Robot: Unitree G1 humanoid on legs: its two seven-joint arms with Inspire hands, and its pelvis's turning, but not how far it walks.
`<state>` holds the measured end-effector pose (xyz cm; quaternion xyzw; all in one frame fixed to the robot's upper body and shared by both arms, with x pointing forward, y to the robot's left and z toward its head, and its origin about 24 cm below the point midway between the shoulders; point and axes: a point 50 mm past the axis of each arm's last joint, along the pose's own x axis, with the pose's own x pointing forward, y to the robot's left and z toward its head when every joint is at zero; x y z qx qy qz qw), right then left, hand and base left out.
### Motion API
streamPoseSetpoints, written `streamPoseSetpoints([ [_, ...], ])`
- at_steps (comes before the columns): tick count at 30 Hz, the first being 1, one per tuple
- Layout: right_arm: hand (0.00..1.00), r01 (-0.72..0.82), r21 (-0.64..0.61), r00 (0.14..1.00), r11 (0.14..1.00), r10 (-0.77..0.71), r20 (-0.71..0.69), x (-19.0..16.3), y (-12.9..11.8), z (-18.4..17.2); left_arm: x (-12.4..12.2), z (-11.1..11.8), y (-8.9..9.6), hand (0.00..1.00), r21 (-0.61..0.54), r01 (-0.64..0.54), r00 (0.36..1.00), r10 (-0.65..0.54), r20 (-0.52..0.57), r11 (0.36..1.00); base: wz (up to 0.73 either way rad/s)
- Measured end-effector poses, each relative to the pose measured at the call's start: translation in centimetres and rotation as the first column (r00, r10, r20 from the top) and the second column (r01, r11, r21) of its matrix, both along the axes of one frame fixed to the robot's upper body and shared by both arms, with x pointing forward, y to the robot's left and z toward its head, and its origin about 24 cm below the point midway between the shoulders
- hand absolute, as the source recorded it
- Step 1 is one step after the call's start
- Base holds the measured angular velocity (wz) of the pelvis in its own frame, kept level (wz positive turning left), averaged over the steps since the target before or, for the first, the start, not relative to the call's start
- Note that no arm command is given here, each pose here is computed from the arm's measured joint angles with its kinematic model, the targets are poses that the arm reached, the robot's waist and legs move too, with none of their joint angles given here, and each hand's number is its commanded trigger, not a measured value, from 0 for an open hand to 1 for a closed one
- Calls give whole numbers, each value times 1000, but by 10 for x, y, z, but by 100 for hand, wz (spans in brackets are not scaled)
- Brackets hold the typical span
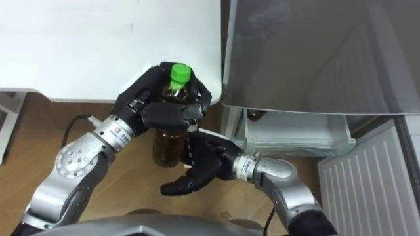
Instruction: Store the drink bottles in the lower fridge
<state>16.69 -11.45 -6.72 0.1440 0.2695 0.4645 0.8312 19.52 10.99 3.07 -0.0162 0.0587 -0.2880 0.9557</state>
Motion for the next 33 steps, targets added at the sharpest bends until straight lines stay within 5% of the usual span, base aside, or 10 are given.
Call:
streamPoseSetpoints([
  [28,0,87,87,986,992,-74,-148,-13,7,-7,-5,-3,-13,100,94,70,997,-72,23,993,0],
  [30,58,90,90,985,992,-75,-152,-13,7,-8,-5,-3,-13,100,94,71,997,-73,23,993,0],
  [31,100,91,90,985,992,-76,-153,-13,7,-8,-5,-3,-13,100,94,70,997,-73,23,993,0],
  [33,100,96,93,984,991,-80,-161,-14,6,-9,-5,-3,-13,100,94,72,997,-75,23,993,0],
])
